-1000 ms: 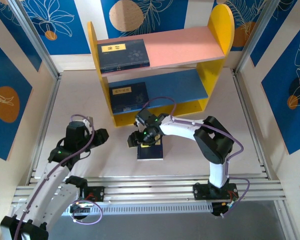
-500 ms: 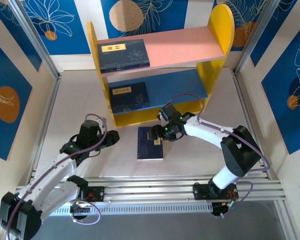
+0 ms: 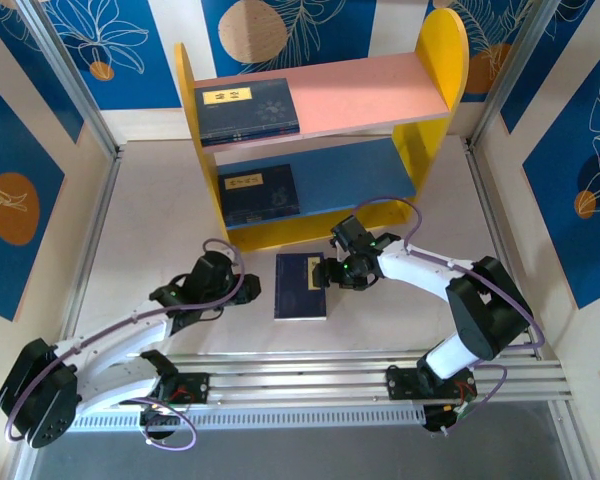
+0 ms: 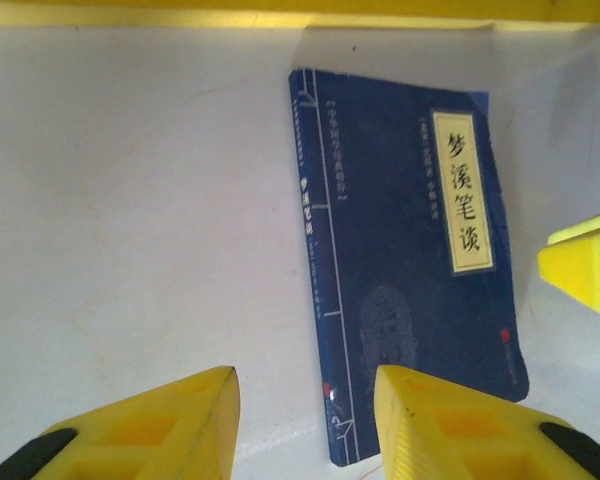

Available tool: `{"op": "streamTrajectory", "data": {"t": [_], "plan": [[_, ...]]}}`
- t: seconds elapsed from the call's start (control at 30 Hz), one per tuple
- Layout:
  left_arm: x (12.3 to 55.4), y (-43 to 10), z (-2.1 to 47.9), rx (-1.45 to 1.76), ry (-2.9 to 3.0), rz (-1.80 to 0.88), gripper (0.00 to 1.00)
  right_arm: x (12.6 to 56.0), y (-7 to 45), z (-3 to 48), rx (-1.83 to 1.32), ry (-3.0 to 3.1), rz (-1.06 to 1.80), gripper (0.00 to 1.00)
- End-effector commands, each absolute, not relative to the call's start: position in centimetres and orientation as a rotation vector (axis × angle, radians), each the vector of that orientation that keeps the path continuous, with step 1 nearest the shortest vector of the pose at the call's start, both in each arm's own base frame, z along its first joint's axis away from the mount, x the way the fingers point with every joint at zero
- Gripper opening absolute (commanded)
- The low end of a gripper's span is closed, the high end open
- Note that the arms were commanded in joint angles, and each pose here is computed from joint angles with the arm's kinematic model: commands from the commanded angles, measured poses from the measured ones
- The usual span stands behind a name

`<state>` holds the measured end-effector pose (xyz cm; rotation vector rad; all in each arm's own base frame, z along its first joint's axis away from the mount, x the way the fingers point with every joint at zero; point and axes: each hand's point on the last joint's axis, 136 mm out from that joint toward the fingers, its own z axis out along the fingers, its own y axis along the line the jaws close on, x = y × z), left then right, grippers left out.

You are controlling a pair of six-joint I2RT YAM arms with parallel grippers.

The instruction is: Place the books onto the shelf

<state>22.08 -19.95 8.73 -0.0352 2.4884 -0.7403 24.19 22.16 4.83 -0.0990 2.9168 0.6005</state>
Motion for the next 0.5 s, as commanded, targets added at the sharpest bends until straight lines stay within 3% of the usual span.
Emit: {"op": "streamTrajectory", "data": {"t": [0.0,0.47], "plan": [[22.26,-20.16,8.44,-0.069,2.462,-0.729,0.40,24.51,22.19,4.15,-0.117,2.910,0.593,0.71],[22.49,-20.74,8.51,-0.030,2.485,-0.709,0.40,25.24,23.02,3.29,-0.145,2.929,0.594,0.71]]}}
